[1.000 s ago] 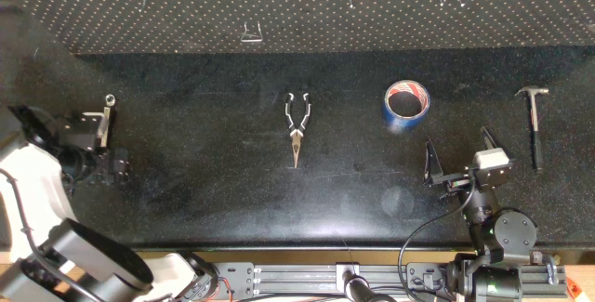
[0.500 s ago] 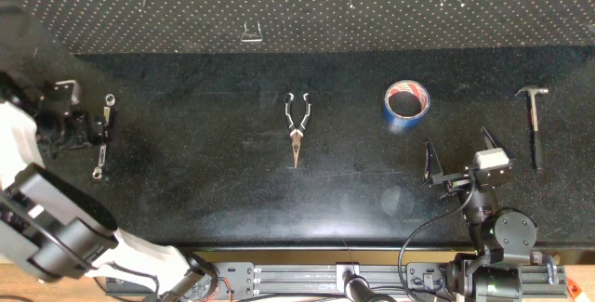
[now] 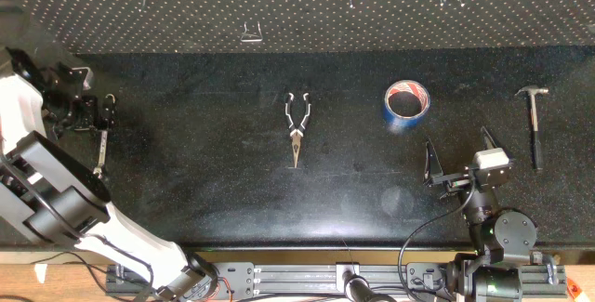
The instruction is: Place Tools Onto Pegboard
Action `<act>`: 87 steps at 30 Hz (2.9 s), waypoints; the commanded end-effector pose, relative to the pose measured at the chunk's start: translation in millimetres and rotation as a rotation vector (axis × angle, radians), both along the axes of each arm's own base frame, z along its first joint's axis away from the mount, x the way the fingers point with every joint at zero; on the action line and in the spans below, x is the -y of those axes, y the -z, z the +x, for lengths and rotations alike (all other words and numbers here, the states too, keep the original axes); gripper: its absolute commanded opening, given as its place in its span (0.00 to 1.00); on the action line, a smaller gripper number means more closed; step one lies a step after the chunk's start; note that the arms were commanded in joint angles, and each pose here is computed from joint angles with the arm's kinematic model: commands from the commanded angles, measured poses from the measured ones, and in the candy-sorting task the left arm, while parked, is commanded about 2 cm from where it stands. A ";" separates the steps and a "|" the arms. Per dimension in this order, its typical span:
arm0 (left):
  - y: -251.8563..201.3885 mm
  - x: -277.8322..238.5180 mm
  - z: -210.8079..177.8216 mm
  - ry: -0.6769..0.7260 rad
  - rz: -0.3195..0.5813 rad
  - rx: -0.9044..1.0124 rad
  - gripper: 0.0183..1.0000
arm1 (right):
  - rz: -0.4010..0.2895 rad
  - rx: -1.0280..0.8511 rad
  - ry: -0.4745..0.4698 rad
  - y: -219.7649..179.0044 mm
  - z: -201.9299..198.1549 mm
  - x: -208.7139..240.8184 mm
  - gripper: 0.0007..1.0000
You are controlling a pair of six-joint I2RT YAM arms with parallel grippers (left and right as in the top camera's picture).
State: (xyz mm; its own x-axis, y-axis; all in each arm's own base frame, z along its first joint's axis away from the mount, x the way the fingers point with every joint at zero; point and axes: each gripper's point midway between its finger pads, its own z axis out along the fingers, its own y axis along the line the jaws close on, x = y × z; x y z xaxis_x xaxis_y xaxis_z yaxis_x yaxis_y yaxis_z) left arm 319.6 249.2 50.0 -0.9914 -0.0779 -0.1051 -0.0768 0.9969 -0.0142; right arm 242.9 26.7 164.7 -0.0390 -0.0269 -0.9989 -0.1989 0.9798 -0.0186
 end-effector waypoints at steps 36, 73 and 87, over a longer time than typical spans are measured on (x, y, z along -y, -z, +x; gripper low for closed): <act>36.3 2.9 -1.0 0.097 -0.018 -0.094 1.00 | 0.015 -0.003 -0.005 1.2 -0.4 -1.4 1.00; 21.8 4.0 3.0 -0.005 -0.019 -0.058 0.01 | 0.015 -0.003 -0.005 1.0 -0.4 -1.4 1.00; -95.8 1.9 -11.0 -0.146 0.200 0.178 0.01 | 0.015 -0.003 -0.005 1.1 -0.4 -1.4 1.00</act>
State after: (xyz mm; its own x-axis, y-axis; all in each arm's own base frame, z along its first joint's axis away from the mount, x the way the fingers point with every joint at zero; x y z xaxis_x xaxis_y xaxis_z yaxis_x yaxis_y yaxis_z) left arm 327.6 255.3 124.5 -0.9475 -0.1646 -0.2741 -0.2024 0.9724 0.1157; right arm 242.9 26.7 164.7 -0.0390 -0.0269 -0.9989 -0.1989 0.9798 -0.0186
